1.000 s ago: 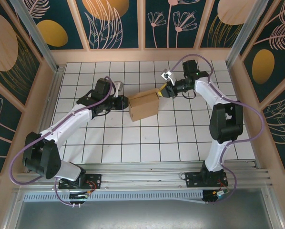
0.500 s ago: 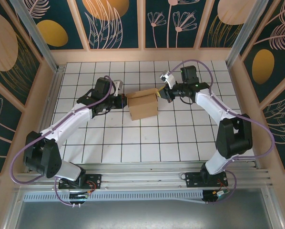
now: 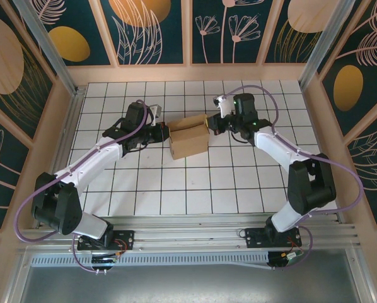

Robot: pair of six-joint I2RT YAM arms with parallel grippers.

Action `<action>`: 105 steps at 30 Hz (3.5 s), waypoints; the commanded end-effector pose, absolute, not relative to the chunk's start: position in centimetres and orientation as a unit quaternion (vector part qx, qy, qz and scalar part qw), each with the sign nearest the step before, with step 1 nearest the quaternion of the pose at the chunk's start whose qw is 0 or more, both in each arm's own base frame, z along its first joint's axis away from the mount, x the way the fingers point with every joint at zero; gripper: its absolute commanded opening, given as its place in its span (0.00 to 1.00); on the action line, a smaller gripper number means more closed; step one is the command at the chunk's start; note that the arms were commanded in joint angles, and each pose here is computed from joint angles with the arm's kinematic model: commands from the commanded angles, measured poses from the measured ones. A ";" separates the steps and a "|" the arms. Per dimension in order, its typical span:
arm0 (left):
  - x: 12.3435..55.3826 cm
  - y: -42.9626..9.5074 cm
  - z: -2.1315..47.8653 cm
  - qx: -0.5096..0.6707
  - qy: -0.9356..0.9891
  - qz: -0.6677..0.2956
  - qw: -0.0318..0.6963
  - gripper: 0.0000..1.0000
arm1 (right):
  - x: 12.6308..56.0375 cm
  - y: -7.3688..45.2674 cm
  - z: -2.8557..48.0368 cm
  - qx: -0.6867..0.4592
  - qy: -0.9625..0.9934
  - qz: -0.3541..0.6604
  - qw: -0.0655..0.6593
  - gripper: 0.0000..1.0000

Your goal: Fold the paper box

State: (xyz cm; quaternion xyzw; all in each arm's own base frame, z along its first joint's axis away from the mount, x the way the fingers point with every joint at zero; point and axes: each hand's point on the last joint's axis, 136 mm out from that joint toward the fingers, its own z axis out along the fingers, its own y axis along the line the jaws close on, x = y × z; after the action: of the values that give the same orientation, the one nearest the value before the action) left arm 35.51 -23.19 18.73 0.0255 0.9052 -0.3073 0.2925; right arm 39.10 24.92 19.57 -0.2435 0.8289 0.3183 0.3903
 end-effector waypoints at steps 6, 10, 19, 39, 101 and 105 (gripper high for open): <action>35.3 -24.1 19.0 0.027 0.897 -0.332 0.291 0.00 | 36.9 26.9 21.6 -0.217 0.817 0.350 0.405 0.00; 35.3 -24.2 18.9 0.025 0.897 -0.334 0.290 0.00 | 36.8 27.0 20.8 -0.204 0.826 0.345 0.397 0.00; 35.0 -24.4 18.4 0.026 0.899 -0.335 0.280 0.00 | 35.9 27.5 18.4 -0.181 0.844 0.354 0.359 0.00; 32.9 -24.7 16.7 0.016 0.908 -0.337 0.250 0.00 | 33.6 27.1 14.3 -0.179 0.872 0.325 0.319 0.00; 30.0 -22.7 15.0 -0.007 0.925 -0.300 0.235 0.37 | 31.3 25.5 11.8 -0.173 0.883 0.310 0.307 0.09; 29.9 -22.0 15.4 -0.013 0.927 -0.286 0.243 0.38 | 31.4 25.5 11.9 -0.172 0.884 0.307 0.309 0.09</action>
State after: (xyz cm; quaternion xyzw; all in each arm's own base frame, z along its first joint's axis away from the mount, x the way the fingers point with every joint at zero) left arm 31.77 -23.06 17.09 -0.0013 0.9080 -0.3112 0.2803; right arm 34.30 26.06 17.64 -0.1795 0.8362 0.3225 0.4056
